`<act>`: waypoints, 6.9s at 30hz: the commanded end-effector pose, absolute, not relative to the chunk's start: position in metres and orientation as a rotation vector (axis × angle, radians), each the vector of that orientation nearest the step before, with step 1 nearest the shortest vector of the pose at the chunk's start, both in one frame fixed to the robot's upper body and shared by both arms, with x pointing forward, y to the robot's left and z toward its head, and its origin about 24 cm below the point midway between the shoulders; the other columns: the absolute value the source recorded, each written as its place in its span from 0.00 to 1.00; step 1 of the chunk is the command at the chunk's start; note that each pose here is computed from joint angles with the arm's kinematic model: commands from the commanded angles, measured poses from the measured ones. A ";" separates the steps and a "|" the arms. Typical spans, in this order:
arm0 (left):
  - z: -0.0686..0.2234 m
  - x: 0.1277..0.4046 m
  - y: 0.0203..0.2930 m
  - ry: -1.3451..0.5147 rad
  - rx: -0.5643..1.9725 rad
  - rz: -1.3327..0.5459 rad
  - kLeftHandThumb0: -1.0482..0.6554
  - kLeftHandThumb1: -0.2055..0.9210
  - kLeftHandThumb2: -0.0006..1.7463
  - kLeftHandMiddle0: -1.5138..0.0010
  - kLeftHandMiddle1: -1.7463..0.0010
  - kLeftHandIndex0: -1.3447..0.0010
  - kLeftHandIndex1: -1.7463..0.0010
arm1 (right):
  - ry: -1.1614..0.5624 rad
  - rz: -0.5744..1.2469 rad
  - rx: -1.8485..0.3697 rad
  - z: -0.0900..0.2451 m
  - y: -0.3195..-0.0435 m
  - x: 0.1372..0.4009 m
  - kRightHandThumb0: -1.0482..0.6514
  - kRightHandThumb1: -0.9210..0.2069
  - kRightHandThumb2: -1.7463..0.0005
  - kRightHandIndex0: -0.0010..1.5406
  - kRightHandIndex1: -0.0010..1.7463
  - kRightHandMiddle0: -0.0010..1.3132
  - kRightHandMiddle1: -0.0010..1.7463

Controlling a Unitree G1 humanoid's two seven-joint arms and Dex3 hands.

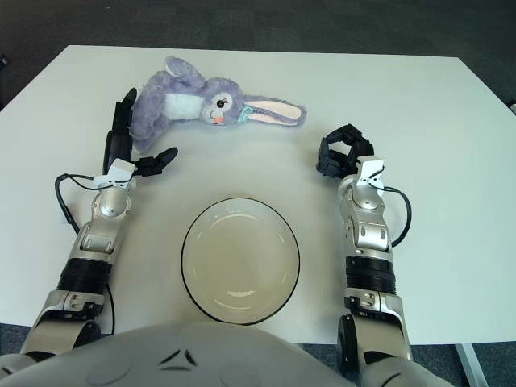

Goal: Put the doll into the plate.

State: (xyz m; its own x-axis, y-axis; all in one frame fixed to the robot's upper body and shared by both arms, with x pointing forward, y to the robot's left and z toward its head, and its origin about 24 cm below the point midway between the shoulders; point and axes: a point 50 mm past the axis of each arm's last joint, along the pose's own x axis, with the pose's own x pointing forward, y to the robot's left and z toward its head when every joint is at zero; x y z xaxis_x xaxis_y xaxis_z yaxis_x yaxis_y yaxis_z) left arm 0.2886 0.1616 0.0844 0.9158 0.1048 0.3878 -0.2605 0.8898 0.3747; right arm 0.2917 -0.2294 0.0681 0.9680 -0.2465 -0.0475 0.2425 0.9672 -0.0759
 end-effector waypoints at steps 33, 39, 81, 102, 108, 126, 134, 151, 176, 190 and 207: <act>0.076 0.337 0.162 -0.352 0.588 0.516 0.26 0.44 0.48 1.00 0.69 1.00 0.70 | 0.185 -0.252 -0.071 0.044 -0.230 0.283 0.34 0.49 0.28 0.76 1.00 0.44 1.00; 0.076 0.337 0.162 -0.372 0.590 0.538 0.28 0.43 0.48 1.00 0.66 1.00 0.67 | 0.183 -0.250 -0.081 0.044 -0.230 0.283 0.34 0.49 0.29 0.76 1.00 0.43 1.00; 0.075 0.349 0.161 -0.300 0.546 0.462 0.32 0.36 0.57 0.94 0.28 1.00 0.26 | 0.191 -0.238 -0.082 0.045 -0.230 0.283 0.35 0.47 0.30 0.76 1.00 0.42 1.00; 0.074 0.352 0.161 -0.295 0.517 0.391 0.68 0.47 0.68 0.52 0.18 0.69 0.00 | 0.201 -0.239 -0.104 0.045 -0.229 0.283 0.35 0.44 0.32 0.76 1.00 0.40 1.00; 0.075 0.352 0.162 -0.292 0.535 0.399 0.62 0.42 0.73 0.50 0.17 0.65 0.00 | 0.199 -0.231 -0.101 0.045 -0.229 0.282 0.35 0.45 0.32 0.76 1.00 0.41 1.00; 0.076 0.351 0.161 -0.288 0.617 0.434 0.62 0.23 0.84 0.41 0.26 0.46 0.00 | 0.187 -0.210 -0.107 0.045 -0.229 0.281 0.35 0.44 0.32 0.76 1.00 0.40 1.00; 0.076 0.350 0.161 -0.316 0.655 0.450 0.62 0.17 0.88 0.38 0.28 0.40 0.00 | 0.190 -0.217 -0.102 0.045 -0.229 0.281 0.35 0.45 0.32 0.76 1.00 0.41 1.00; 0.074 0.351 0.161 -0.309 0.698 0.448 0.62 0.07 0.94 0.33 0.29 0.35 0.00 | 0.180 -0.213 -0.102 0.047 -0.228 0.281 0.35 0.45 0.32 0.76 1.00 0.41 1.00; 0.089 0.338 0.158 -0.315 0.580 0.344 0.62 0.09 0.92 0.32 0.32 0.37 0.00 | 0.185 -0.201 -0.103 0.047 -0.229 0.281 0.35 0.47 0.30 0.77 1.00 0.42 1.00; 0.109 0.317 0.154 -0.327 0.630 0.265 0.61 0.11 0.91 0.32 0.31 0.39 0.00 | 0.185 -0.204 -0.105 0.047 -0.229 0.282 0.35 0.47 0.30 0.77 1.00 0.42 1.00; 0.118 0.306 0.153 -0.319 0.557 0.120 0.61 0.07 0.94 0.29 0.31 0.38 0.00 | 0.180 -0.203 -0.109 0.048 -0.227 0.282 0.35 0.47 0.30 0.77 1.00 0.42 1.00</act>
State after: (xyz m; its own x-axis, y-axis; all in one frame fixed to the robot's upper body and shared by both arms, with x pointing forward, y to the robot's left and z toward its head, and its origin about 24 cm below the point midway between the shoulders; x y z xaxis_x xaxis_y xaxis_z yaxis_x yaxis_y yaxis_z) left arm 0.3072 0.1505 0.1129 0.9418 0.0523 0.3321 -0.2160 0.8512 0.4784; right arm 0.2900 -0.2261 0.0708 0.9787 -0.1993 -0.0502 0.1930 0.9752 -0.1086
